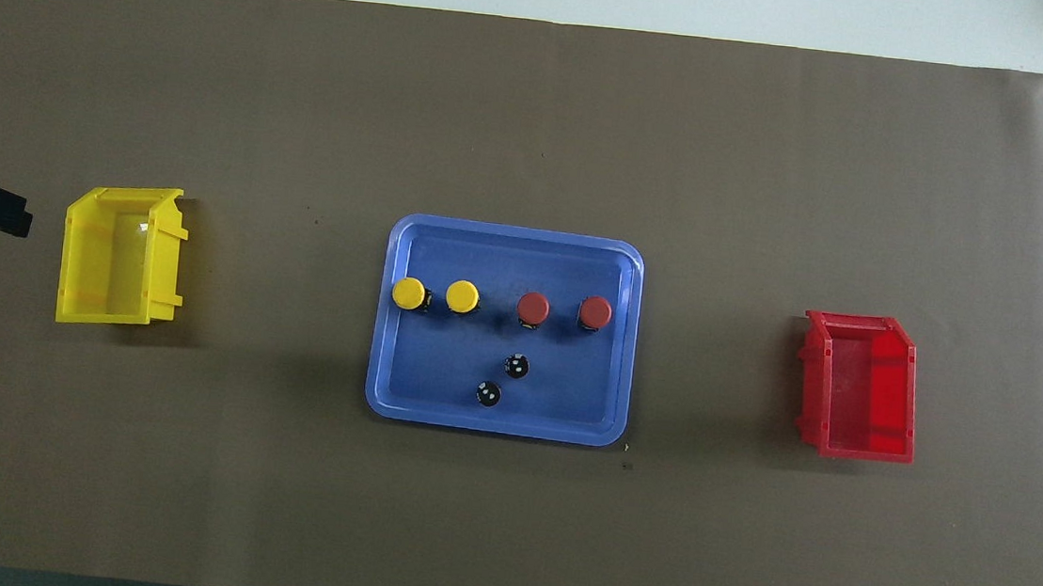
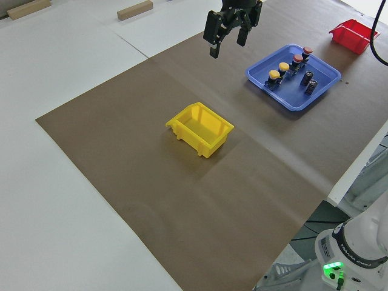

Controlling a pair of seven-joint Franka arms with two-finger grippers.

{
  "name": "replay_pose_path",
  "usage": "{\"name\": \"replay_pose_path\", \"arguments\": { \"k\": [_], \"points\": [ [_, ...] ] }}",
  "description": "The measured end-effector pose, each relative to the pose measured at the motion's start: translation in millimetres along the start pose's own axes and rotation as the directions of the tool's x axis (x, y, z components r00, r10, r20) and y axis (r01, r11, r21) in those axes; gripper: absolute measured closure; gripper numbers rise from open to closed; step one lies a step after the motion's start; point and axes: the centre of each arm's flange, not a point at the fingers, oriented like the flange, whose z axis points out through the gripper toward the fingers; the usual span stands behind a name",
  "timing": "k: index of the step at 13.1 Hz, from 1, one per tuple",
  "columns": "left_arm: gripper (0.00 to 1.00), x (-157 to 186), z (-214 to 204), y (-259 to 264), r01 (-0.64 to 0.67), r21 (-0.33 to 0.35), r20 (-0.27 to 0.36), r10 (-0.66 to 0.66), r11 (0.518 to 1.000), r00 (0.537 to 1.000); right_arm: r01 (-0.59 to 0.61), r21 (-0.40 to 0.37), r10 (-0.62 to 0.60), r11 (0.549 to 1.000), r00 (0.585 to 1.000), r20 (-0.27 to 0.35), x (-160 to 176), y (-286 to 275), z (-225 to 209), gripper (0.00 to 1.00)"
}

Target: Sort red and yellow buttons by color

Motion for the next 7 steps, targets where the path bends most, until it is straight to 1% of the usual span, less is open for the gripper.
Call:
{"name": "replay_pose_path", "arguments": {
  "k": [4, 7],
  "points": [
    [0.00, 0, 0, -2, 0.005, 0.000, -0.001, -0.005, 1.000, 1.000, 0.000, 0.000, 0.000, 1.000, 1.000, 0.000, 0, 0, 0, 0.00],
    [0.00, -2, 0, -14, 0.026, -0.001, -0.003, -0.026, 1.000, 1.000, 0.002, 0.000, -0.002, 1.000, 1.000, 0.001, 0, -1, 0, 0.00]
  ]
}}
